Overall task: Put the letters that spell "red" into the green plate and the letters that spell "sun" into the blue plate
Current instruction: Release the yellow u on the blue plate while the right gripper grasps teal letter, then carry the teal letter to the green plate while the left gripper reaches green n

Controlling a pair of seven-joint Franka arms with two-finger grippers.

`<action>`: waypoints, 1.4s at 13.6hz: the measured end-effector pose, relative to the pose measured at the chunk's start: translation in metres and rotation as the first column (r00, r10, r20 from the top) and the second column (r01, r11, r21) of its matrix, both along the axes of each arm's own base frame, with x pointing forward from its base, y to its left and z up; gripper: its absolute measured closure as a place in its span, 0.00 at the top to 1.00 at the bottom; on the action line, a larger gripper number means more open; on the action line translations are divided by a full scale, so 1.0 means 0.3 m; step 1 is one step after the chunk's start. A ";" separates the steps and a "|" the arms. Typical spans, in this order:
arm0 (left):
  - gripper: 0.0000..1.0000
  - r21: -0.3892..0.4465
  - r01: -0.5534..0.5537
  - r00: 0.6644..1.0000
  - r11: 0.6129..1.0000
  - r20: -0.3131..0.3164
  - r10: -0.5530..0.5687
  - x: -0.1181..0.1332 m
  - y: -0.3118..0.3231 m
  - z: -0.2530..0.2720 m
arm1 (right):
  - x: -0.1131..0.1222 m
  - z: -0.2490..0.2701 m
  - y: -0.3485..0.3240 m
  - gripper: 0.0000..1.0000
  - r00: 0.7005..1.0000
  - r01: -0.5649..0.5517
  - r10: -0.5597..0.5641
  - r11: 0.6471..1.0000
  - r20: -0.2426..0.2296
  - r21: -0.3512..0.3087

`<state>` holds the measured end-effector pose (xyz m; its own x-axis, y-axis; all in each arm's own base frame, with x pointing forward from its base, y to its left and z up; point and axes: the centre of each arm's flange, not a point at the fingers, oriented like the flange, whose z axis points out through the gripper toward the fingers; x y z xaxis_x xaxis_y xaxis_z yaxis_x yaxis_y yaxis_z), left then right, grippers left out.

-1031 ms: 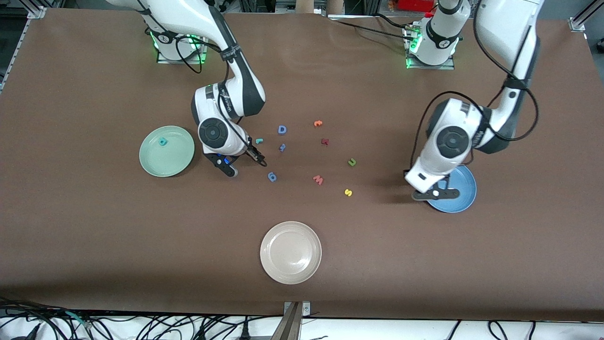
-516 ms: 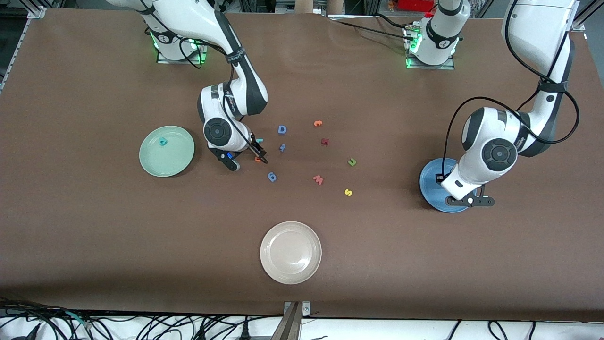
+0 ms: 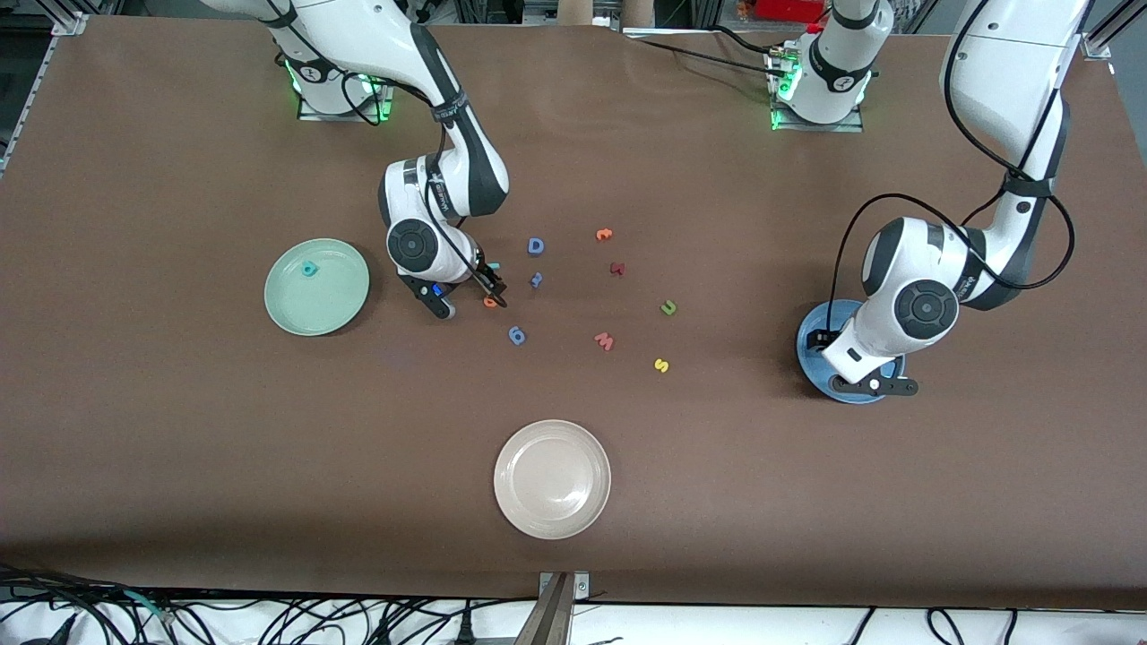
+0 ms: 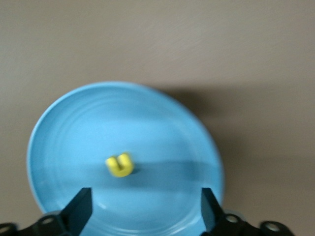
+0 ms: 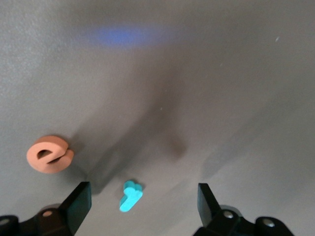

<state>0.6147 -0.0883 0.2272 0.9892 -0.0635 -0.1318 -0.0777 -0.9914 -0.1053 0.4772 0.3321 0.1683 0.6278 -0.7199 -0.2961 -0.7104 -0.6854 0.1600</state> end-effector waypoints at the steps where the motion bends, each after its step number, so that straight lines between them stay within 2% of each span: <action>1: 1.00 -0.035 0.009 1.000 0.999 0.012 -0.009 0.007 -0.072 0.026 | 0.000 0.003 0.002 0.96 1.000 0.013 -0.013 1.000 -0.002 0.011; 5: 1.00 -0.145 0.038 0.998 0.989 0.060 -0.030 0.018 -0.331 0.137 | -0.010 -0.002 -0.003 0.89 0.999 0.038 -0.037 0.999 -0.015 0.026; 6: 1.00 -0.154 0.046 0.997 0.987 0.070 -0.035 0.012 -0.388 0.156 | -0.014 -0.007 -0.007 0.78 0.999 0.041 -0.040 0.999 -0.019 0.028; 7: 1.00 -0.158 0.049 0.997 0.986 0.074 -0.037 -0.003 -0.450 0.167 | -0.016 -0.009 -0.009 0.78 0.999 0.042 -0.041 0.999 -0.022 0.032; 8: 1.00 -0.157 0.033 0.997 0.987 0.074 -0.022 -0.026 -0.516 0.169 | -0.015 -0.007 -0.008 0.73 0.999 0.038 -0.038 0.999 -0.019 0.037; 9: 1.00 -0.154 0.011 0.998 0.988 0.069 0.000 -0.058 -0.591 0.166 | -0.014 -0.002 -0.007 0.61 0.999 0.035 -0.034 0.998 -0.018 0.046; 10: 1.00 -0.150 -0.004 0.998 0.989 0.063 0.013 -0.096 -0.670 0.156 | -0.015 0.000 -0.006 0.61 0.999 0.032 -0.031 0.998 -0.018 0.059; 11: 1.00 -0.147 -0.005 0.998 0.989 0.056 0.013 -0.132 -0.737 0.144 | -0.018 -0.002 -0.007 0.56 1.000 0.025 -0.024 0.997 -0.020 0.073; 13: 1.00 -0.140 -0.001 0.999 0.990 0.043 0.008 -0.188 -0.831 0.118 | -0.023 -0.008 -0.013 0.37 1.000 0.010 -0.009 0.996 -0.021 0.087; 14: 1.00 -0.136 -0.012 0.999 0.991 0.037 0.017 -0.209 -0.862 0.101 | -0.023 -0.008 -0.014 0.37 1.000 0.004 -0.002 0.996 -0.020 0.090; 17: 1.00 -0.140 -0.032 0.999 0.990 0.030 0.036 -0.223 -0.886 0.033 | -0.023 -0.007 -0.016 0.09 1.000 -0.006 0.007 0.995 -0.018 0.096; 19: 1.00 -0.148 -0.040 0.998 0.988 0.032 0.046 -0.214 -0.876 -0.021 | -0.019 -0.006 -0.024 0.09 1.000 -0.003 0.005 0.996 -0.017 0.094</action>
